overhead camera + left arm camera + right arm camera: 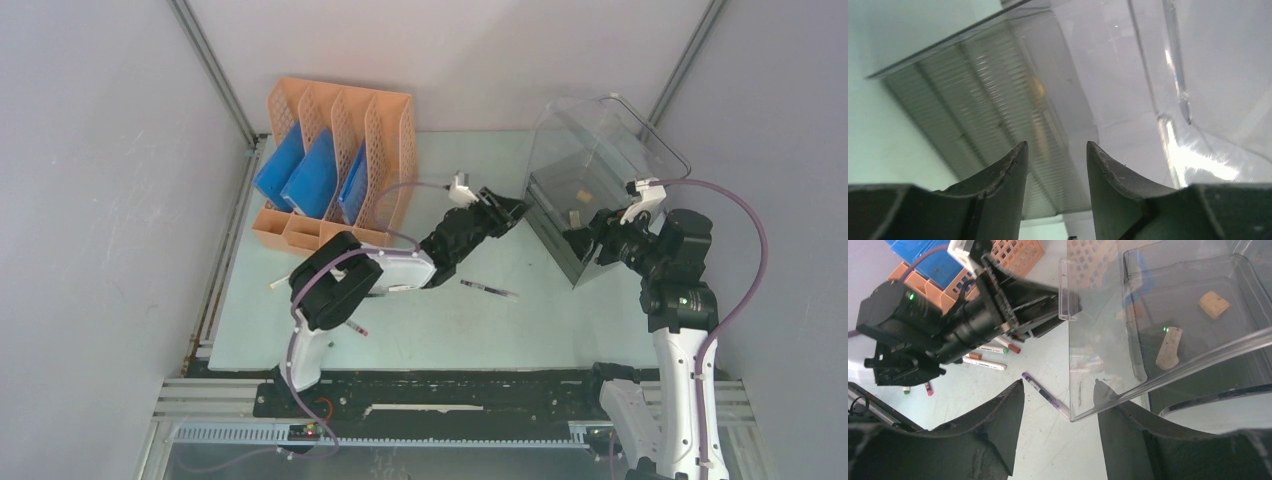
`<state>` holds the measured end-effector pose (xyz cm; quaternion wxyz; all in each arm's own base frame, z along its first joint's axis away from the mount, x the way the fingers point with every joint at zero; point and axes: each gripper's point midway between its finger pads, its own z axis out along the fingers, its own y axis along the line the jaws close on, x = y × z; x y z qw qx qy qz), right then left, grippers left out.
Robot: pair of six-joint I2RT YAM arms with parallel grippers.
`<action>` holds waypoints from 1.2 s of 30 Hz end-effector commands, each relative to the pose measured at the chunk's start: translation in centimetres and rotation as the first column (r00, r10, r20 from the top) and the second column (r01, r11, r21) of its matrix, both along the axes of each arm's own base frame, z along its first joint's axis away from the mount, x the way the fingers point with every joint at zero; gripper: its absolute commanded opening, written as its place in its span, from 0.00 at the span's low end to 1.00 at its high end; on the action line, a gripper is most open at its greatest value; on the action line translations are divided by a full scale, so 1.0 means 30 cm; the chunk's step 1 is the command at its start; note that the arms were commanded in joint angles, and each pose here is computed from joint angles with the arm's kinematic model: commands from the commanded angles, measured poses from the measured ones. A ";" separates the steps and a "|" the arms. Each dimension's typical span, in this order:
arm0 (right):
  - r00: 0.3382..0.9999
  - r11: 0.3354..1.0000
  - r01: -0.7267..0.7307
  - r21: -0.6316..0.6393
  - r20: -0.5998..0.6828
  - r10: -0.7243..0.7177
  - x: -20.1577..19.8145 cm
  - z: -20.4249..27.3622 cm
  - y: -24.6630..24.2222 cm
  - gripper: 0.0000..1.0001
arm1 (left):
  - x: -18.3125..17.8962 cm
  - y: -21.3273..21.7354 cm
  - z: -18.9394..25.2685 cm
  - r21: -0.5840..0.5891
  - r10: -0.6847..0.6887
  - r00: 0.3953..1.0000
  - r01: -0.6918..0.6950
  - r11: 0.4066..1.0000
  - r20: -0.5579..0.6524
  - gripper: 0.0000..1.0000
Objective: Organize the desk
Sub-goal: Place the stationery in the drawer.
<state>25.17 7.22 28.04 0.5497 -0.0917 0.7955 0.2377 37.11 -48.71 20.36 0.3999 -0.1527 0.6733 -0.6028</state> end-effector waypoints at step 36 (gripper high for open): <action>0.993 0.996 -0.076 -0.042 0.082 0.080 -0.001 0.056 0.028 0.63 | -0.419 0.969 -0.119 0.409 0.290 0.860 -0.464 0.786 0.419 1.00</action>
